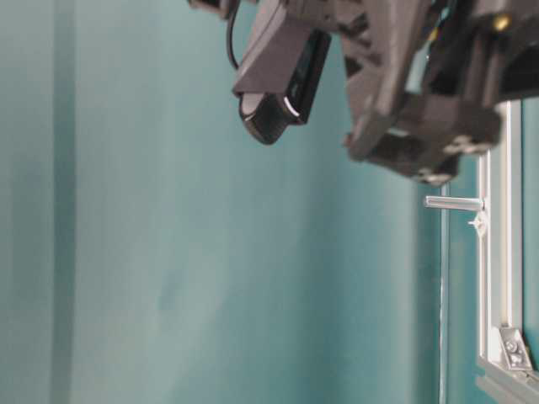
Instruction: Move the cable alternately left and right between 8 closely spaced pins so it hooks onto each one.
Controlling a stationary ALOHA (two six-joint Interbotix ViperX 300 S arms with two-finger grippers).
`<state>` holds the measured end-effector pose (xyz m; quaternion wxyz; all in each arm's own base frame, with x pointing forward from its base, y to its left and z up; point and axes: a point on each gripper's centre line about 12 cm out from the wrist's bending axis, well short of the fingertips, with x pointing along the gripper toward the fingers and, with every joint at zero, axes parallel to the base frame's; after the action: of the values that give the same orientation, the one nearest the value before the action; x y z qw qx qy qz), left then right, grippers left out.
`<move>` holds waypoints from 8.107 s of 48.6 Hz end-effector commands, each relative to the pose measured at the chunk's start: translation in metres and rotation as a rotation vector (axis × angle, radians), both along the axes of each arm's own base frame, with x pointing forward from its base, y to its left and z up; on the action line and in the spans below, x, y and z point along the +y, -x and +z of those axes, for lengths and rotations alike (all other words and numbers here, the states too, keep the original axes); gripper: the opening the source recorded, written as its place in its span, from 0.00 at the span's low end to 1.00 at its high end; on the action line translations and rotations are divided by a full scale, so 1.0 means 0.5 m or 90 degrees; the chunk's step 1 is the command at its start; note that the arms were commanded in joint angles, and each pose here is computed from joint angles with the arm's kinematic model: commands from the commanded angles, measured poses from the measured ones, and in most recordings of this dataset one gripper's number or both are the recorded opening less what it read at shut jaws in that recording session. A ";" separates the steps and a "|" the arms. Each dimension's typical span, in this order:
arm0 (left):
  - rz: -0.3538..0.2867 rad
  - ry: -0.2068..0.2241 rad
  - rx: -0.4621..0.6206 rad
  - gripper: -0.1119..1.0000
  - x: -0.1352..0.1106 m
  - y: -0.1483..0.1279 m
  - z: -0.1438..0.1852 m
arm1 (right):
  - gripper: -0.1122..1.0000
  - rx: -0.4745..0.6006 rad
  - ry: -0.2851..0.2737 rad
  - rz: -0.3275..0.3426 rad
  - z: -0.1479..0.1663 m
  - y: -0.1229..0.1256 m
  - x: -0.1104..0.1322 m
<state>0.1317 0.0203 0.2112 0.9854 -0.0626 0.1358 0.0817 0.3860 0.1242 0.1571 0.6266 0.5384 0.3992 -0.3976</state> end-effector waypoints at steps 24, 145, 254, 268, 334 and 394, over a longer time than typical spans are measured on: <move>0.001 0.001 -0.008 0.21 0.001 -0.003 0.009 | 0.24 -0.007 -0.017 0.009 0.027 0.000 0.121; 0.001 0.001 -0.008 0.21 0.001 -0.003 0.008 | 0.24 0.014 0.061 -0.074 0.042 -0.199 -0.033; 0.001 0.001 -0.007 0.21 0.001 -0.003 0.008 | 0.24 -0.056 0.089 -0.058 0.049 -0.319 -0.247; 0.001 0.001 -0.007 0.21 0.001 -0.003 0.008 | 0.24 -0.063 0.088 -0.061 0.052 -0.335 -0.248; 0.001 0.000 -0.007 0.21 0.001 -0.003 0.008 | 0.24 -0.068 0.038 -0.045 0.046 -0.340 -0.055; 0.001 0.001 -0.007 0.21 0.001 -0.003 0.008 | 0.24 -0.092 0.010 -0.012 0.068 -0.334 0.077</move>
<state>0.1316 0.0203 0.2110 0.9854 -0.0633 0.1350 0.0816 0.5505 0.1499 0.1695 0.6473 0.5517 0.3528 -0.3901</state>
